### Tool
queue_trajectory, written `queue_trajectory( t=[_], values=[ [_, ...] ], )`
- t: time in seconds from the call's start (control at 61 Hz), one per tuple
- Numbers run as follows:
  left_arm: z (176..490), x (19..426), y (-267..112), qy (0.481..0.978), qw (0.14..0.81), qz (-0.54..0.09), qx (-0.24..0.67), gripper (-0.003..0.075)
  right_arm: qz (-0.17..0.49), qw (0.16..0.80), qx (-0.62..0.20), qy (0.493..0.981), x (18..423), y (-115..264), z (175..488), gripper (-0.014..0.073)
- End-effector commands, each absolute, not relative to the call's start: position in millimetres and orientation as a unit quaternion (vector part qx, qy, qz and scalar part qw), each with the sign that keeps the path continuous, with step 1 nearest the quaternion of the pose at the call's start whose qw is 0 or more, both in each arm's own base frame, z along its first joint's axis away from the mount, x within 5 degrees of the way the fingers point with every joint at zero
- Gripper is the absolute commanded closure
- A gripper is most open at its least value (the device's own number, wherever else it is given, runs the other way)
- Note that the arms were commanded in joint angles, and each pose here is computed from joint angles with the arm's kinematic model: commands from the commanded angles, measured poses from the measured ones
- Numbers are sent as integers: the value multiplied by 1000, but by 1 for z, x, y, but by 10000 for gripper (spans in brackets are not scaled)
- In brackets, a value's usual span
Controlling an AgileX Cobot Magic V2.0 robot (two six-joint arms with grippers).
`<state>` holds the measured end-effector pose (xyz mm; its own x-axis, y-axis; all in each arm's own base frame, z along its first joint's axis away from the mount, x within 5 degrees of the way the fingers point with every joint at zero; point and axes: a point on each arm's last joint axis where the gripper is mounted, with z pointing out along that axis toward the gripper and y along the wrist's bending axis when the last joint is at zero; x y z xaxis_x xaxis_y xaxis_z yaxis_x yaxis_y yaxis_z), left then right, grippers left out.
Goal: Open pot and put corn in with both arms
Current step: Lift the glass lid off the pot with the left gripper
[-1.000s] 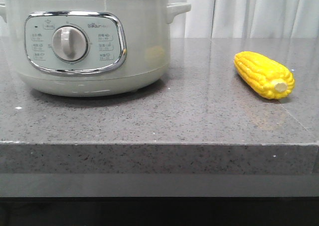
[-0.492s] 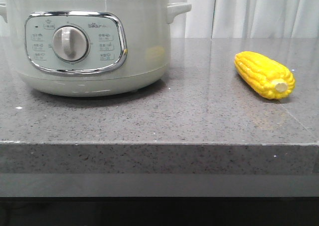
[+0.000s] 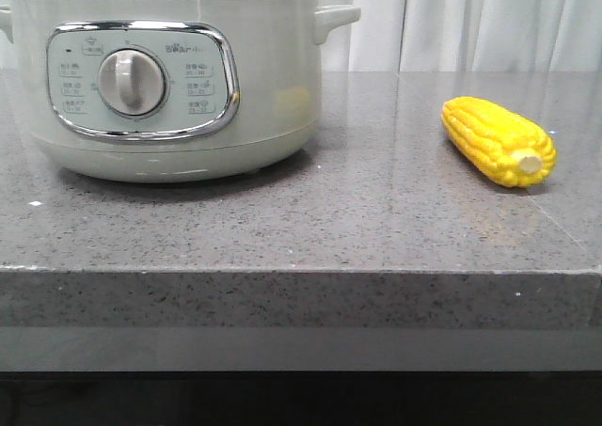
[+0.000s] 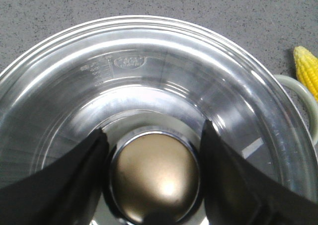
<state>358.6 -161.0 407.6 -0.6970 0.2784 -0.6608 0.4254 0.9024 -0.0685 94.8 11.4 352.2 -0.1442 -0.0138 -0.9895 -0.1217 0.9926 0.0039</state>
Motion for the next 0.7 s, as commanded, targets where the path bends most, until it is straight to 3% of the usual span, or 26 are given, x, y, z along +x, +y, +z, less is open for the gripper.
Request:
queue_trajectory(
  t=[0.0,0.131,0.689],
  values=[
    [440,346,-158,890,397,-121,189,415,38,689,-38,723,96,10,370,-15],
    [449,345,-157,884,410,-123,189,447,38,689,-38,723,96,10,370,-15],
    [492,325,-148,849,471,-125,203,448,38,689,-38,723,96,10,370,-15]
  ],
)
